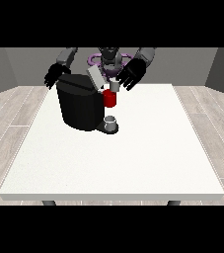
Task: Insert the coffee pod into the coffee machine and close the lid
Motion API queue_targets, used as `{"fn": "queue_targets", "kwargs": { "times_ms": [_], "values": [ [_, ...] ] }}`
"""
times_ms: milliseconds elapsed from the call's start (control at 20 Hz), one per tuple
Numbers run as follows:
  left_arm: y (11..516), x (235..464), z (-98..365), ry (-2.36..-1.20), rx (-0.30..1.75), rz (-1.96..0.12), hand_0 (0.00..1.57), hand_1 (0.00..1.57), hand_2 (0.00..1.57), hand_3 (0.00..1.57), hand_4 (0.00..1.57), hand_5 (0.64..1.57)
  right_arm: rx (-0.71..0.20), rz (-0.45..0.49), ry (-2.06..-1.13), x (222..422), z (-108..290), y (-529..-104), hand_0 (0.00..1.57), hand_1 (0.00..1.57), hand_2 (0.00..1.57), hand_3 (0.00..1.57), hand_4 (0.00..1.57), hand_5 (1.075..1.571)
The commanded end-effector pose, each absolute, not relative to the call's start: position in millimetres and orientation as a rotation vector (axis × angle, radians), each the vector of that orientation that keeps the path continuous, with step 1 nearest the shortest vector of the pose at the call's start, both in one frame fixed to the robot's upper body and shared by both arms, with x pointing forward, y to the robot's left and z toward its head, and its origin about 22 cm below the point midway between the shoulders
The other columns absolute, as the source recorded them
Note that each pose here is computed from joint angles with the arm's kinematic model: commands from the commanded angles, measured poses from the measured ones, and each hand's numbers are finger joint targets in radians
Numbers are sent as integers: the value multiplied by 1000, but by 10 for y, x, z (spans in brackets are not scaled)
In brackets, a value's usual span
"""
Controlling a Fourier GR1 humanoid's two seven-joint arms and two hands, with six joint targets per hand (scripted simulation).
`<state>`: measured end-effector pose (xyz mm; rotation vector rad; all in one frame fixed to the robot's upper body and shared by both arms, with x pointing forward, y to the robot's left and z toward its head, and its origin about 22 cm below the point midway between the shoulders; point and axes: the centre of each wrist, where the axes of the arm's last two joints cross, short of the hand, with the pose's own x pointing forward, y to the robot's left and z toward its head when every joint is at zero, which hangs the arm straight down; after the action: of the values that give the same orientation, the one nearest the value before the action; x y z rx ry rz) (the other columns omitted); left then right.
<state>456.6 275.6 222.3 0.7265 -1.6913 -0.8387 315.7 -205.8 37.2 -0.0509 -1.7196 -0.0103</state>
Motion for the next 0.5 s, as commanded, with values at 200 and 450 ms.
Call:
{"fn": "queue_targets", "kwargs": {
  "times_ms": [200,450],
  "values": [
    [2536,4612,2286,-1661,720,-864,1305,1305,1326,1229,500,1571,-78,-23,-1700,3217,403,-2175,0,0,0,0,481,1571],
    [2624,4609,2348,-1733,729,-859,1260,1260,1298,1208,511,1571,-48,-31,-1771,3203,486,-2022,0,0,0,0,530,1571]
  ]
}}
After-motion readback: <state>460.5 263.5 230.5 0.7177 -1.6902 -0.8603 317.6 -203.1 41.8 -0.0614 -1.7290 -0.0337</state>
